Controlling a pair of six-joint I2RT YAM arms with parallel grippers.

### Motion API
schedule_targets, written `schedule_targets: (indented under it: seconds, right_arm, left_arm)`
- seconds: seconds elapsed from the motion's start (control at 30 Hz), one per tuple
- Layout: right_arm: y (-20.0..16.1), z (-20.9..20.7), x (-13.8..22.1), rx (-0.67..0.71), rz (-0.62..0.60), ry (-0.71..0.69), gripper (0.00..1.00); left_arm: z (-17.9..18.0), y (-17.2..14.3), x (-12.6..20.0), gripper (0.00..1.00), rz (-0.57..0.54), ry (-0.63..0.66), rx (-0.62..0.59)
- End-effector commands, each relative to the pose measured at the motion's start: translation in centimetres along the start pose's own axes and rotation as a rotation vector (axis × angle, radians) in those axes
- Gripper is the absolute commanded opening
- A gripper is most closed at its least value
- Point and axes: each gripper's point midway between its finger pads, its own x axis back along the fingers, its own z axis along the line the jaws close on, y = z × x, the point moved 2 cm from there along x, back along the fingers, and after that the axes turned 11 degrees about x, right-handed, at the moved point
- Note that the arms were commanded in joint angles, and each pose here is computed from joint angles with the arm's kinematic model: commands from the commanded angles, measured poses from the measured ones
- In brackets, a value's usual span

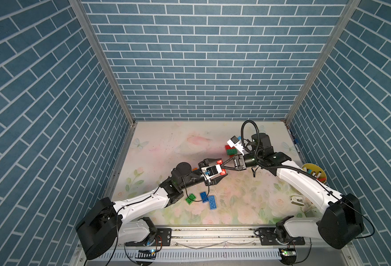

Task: Assemble a rectangle with lego
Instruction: Pick up the lego brick from the center of the board.

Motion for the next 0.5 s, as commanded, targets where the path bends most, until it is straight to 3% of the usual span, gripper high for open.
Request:
schedule_targets:
  seconds: [0.0, 0.1, 0.27, 0.33, 0.47]
  right_arm:
    - [0.4, 1.5, 0.2, 0.069, 0.001, 0.031, 0.16]
    - [0.5, 1.4, 0.3, 0.071, 0.001, 0.016, 0.17]
    - [1.1, -0.4, 1.3, 0.073, -0.024, -0.139, 0.47]
    - [1.9, -1.8, 2.8, 0.058, -0.068, -0.263, 0.54]
    - [2.9, -4.9, 7.5, 0.007, -0.173, -0.615, 0.58]
  left_arm:
    - [1.1, 1.2, -0.1, 0.52, -0.030, 0.041, -0.002]
    - [1.3, 0.9, 0.0, 0.43, -0.022, 0.056, 0.002]
    - [2.4, 0.4, -0.2, 0.38, 0.007, 0.127, 0.057]
    - [3.1, 0.2, -0.4, 0.38, 0.035, 0.166, 0.107]
    - [3.7, -0.9, -1.0, 0.38, 0.123, 0.221, 0.241]
